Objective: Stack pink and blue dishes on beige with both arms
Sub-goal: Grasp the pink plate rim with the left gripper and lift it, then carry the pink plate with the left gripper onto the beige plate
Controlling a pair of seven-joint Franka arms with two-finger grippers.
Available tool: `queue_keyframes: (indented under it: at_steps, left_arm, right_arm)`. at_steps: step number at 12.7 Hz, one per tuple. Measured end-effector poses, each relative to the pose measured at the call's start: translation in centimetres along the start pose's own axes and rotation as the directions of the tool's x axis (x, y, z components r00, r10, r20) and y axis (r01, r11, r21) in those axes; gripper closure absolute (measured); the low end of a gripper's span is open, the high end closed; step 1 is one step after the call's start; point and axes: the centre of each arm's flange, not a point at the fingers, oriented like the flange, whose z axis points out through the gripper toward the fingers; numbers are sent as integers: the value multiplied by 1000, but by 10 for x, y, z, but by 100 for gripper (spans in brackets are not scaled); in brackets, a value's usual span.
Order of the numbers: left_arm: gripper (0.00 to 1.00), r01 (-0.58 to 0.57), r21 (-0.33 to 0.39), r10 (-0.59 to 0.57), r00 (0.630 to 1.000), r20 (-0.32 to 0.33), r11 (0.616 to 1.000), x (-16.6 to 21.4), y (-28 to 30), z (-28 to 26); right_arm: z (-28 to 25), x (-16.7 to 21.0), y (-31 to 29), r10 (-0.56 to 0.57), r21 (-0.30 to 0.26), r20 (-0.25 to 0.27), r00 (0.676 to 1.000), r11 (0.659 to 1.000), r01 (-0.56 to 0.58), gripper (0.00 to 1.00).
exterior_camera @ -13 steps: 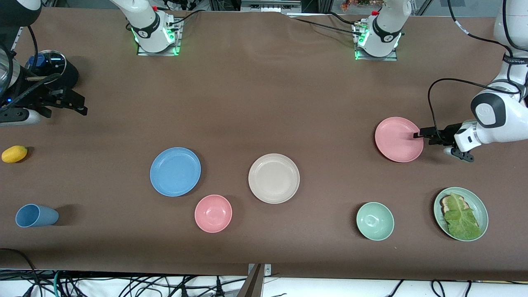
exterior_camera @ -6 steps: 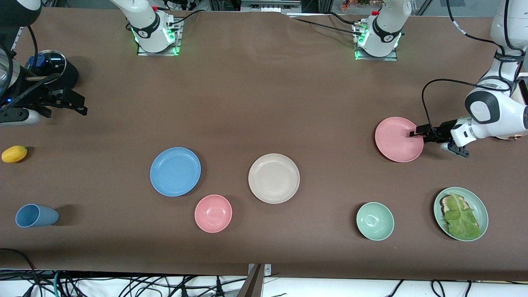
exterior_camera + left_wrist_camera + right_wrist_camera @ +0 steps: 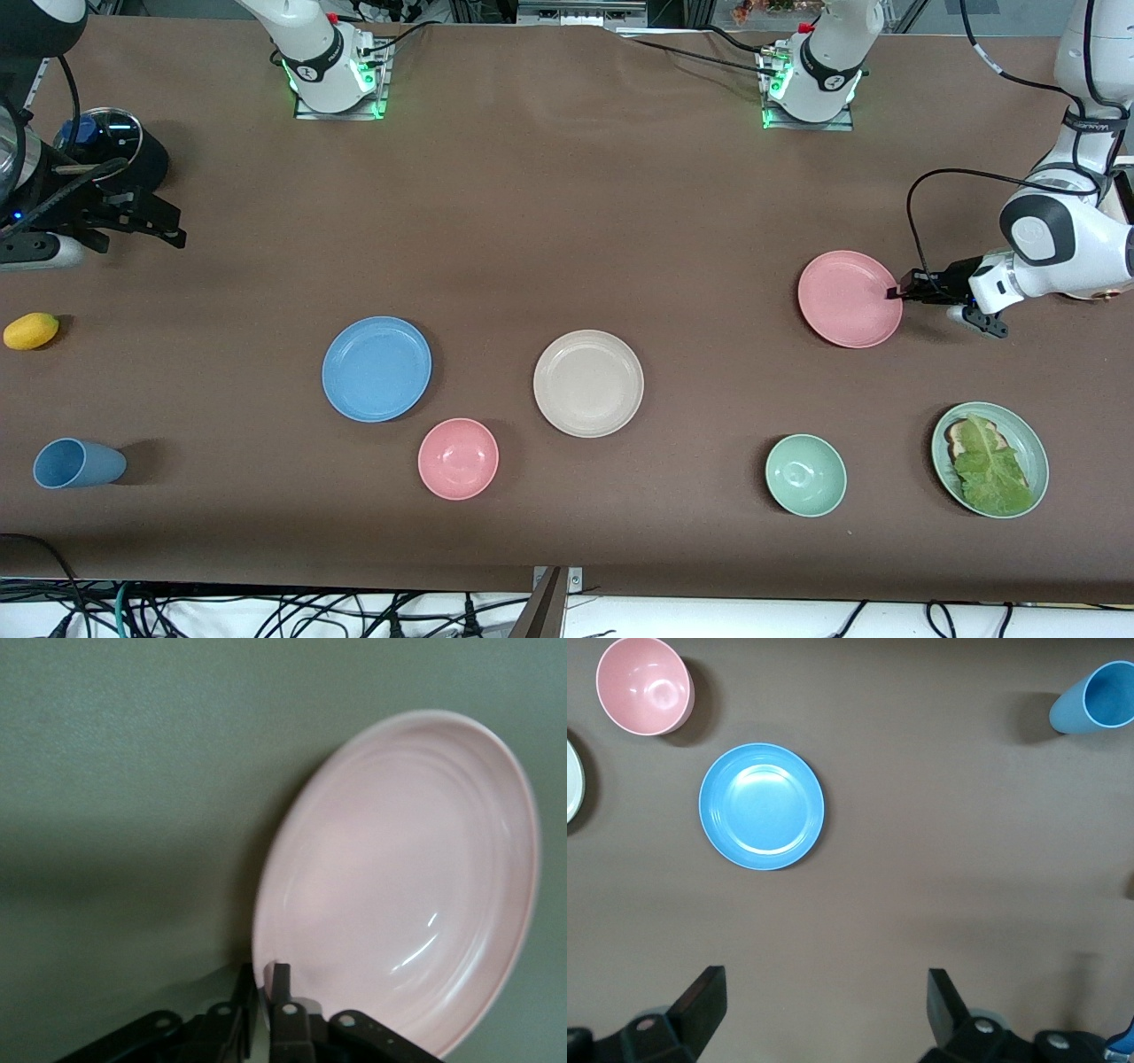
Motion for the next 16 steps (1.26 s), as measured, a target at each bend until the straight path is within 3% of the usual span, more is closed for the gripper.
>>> queue_keyframes:
  at_steps: [4, 7, 12, 16]
  left_arm:
    - [95, -20, -6, 20, 1000, -2, 1000, 7, 3, -7]
    - [95, -68, -10, 68, 998, -2, 998, 41, 31, -26]
    - [95, -47, 36, 46, 999, 22, 998, 127, 158, -20]
    - [95, 17, 66, -19, 1000, 23, 998, 174, 259, 3]
  right_arm:
    - [0, 0, 0, -1, 0, 0, 1000, 1000, 1, 0]
    - [0, 0, -5, -9, 1, 0, 1000, 1000, 9, 0]
    - [0, 0, -5, -9, 1, 2, 1000, 1000, 9, 0]
    - [0, 0, -4, -8, 1, 2, 1000, 1000, 8, 0]
